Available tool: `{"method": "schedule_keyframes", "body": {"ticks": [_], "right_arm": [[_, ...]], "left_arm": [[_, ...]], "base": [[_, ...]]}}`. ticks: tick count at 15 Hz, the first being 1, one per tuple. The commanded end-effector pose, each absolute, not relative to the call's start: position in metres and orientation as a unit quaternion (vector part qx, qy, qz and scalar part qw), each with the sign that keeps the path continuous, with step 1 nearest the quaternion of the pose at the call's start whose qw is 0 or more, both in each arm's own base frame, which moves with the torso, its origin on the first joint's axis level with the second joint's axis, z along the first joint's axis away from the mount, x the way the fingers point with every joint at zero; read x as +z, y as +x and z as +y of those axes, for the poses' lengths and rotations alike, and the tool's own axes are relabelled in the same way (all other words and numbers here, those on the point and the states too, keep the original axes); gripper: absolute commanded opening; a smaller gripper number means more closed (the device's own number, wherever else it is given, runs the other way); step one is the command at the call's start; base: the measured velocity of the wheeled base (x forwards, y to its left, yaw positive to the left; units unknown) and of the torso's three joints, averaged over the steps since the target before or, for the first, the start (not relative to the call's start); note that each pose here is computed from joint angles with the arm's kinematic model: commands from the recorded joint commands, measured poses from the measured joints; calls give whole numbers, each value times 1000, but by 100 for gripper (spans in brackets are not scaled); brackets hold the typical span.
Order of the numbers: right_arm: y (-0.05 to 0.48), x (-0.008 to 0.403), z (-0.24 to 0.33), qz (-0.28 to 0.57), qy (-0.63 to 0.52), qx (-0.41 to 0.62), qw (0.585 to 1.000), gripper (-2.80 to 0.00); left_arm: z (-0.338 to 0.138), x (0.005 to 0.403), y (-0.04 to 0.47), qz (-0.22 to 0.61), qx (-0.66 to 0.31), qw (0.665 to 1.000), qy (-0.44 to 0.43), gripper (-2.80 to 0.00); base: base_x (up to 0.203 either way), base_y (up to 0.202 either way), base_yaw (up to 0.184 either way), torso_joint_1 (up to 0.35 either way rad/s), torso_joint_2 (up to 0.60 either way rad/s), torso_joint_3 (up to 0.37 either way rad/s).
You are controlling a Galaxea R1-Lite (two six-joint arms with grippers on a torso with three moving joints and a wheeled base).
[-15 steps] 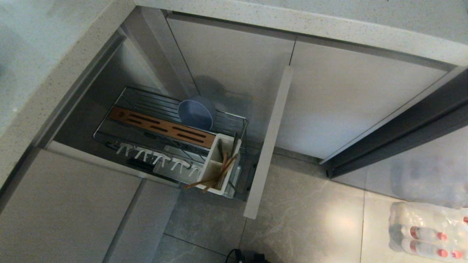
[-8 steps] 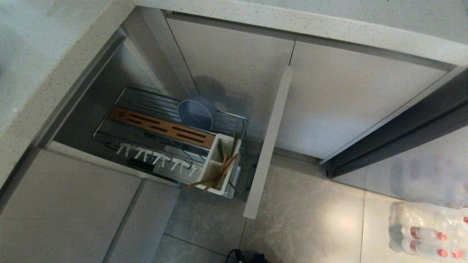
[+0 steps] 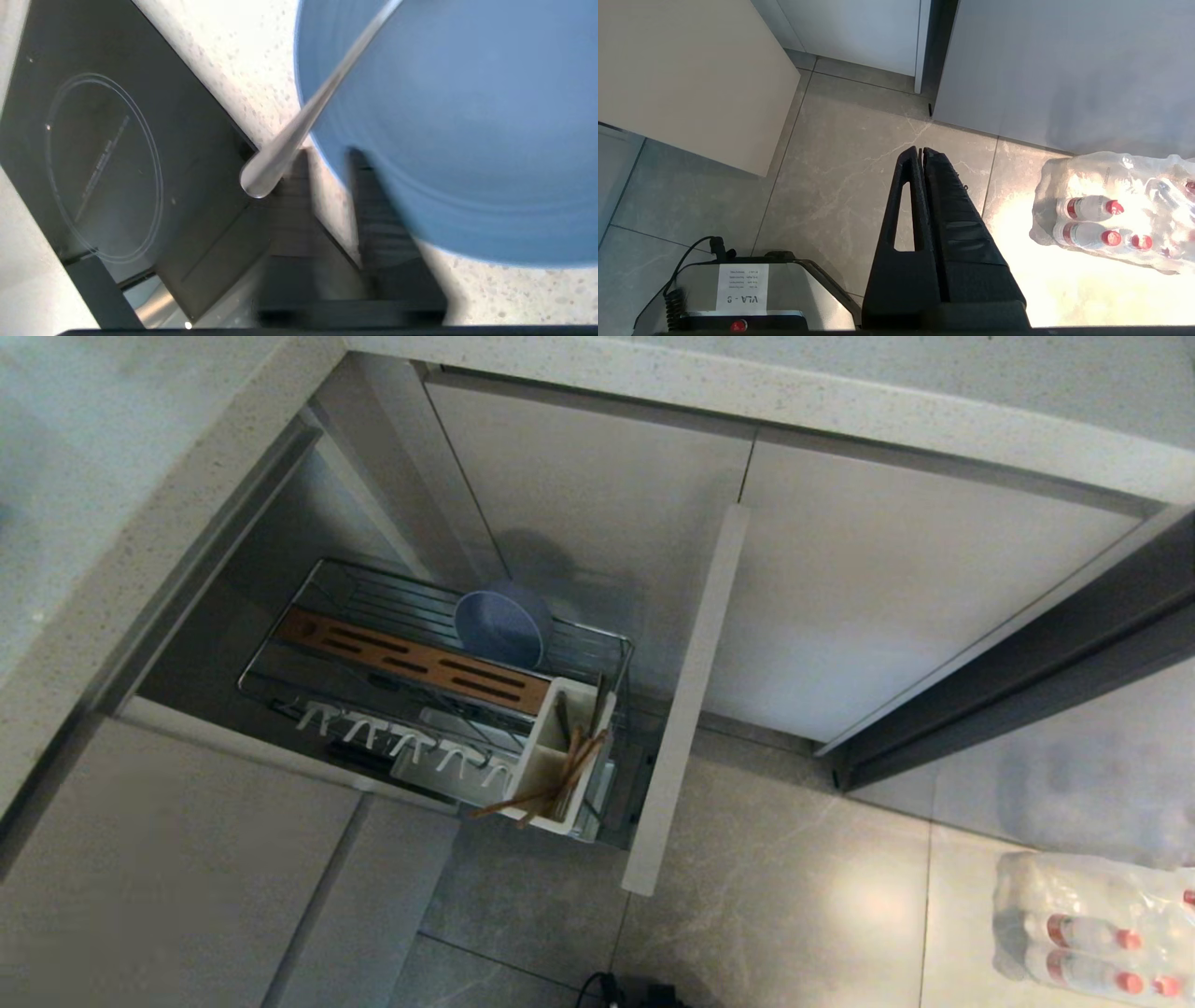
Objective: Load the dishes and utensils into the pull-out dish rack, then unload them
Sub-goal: Pick up the fork and place it in the cupboard
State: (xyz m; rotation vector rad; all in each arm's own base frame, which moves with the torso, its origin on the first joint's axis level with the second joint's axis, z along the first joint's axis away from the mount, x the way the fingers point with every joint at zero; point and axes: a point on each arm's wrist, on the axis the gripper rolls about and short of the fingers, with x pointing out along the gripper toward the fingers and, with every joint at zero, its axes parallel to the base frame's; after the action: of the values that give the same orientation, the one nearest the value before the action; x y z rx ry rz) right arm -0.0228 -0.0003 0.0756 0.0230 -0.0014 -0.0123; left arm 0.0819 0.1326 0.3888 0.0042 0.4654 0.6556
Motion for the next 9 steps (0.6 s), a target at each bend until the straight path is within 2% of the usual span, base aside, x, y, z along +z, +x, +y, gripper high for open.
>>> {"method": "schedule_keyframes", "body": {"ticks": [1,6,9], "right_arm": [[-23,76,0,0,12,-6,1000,-280],[-23,76,0,0,12,-6,1000,-280],[-23,76,0,-1,12,-6,1000,-280]], "left_arm": [[133,391,82,224,320,920,4,0],[139,390,86,227,312,923,1,0],[149,392,95,218,280,935,-2,0]], "base": [[0,0,0,0,0,0],[0,0,0,0,0,0],[0,0,0,0,0,0]]}}
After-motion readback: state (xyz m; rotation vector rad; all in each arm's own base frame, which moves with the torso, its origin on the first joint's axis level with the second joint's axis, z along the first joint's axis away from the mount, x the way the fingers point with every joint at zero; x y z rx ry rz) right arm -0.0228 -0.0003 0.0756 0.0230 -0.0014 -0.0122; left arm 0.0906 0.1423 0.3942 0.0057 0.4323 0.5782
